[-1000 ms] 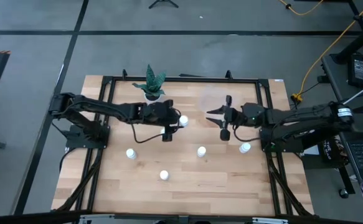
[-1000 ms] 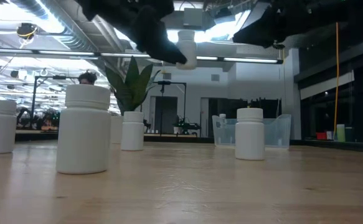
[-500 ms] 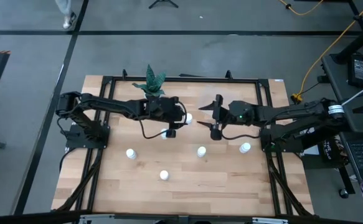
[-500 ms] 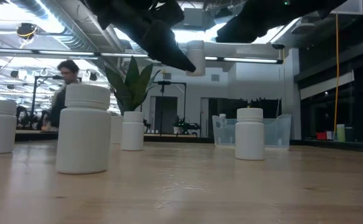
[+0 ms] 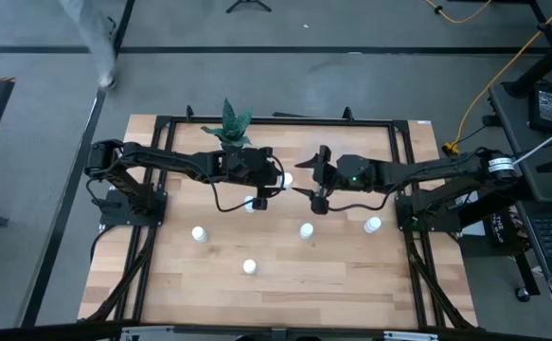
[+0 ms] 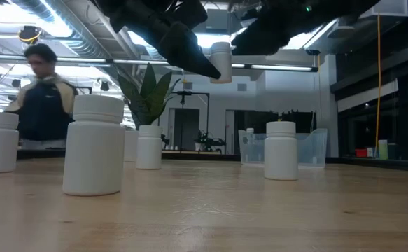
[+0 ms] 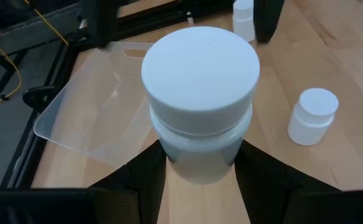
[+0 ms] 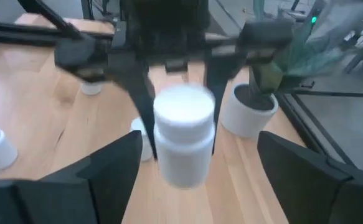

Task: Pick and place pill bottles into a basket
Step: Put the white pill bottle into the transparent bin

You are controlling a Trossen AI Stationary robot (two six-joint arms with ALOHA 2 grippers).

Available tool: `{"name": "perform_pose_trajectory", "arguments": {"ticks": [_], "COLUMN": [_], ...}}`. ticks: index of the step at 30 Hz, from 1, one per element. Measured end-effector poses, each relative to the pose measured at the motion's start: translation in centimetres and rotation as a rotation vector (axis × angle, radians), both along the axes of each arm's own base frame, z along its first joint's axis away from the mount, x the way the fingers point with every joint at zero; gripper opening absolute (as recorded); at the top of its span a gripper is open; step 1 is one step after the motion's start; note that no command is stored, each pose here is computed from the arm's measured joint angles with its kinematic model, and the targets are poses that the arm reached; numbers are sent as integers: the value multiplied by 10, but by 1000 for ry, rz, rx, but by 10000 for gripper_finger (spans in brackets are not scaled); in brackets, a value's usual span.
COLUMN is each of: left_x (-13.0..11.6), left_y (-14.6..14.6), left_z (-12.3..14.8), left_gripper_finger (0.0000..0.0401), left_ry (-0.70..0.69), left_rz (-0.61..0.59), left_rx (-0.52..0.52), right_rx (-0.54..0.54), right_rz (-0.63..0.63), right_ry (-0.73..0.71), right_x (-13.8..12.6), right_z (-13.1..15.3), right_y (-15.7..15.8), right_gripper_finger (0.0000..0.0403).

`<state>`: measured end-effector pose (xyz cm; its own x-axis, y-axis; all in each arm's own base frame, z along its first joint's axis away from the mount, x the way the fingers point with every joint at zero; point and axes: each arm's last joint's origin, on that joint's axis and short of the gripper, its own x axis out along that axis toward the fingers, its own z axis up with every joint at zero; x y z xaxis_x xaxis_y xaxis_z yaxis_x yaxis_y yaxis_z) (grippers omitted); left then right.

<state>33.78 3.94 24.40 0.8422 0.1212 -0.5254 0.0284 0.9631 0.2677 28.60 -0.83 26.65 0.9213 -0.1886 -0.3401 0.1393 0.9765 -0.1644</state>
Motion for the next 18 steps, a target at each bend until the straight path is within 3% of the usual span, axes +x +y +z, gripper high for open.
{"name": "perform_pose_trajectory", "arguments": {"ticks": [6,18], "left_x": [0,0], "left_y": [0,0], "left_z": [0,0], "left_gripper_finger": [169,169], "left_ry": [0,4], "left_rz": [2,4], "left_rx": [-2,-5], "right_rx": [11,-3], "right_rz": [3,52], "right_ry": [78,89], "right_x": [13,28], "right_z": [5,5], "right_y": [-1,-1], "right_gripper_finger": [323,312]}}
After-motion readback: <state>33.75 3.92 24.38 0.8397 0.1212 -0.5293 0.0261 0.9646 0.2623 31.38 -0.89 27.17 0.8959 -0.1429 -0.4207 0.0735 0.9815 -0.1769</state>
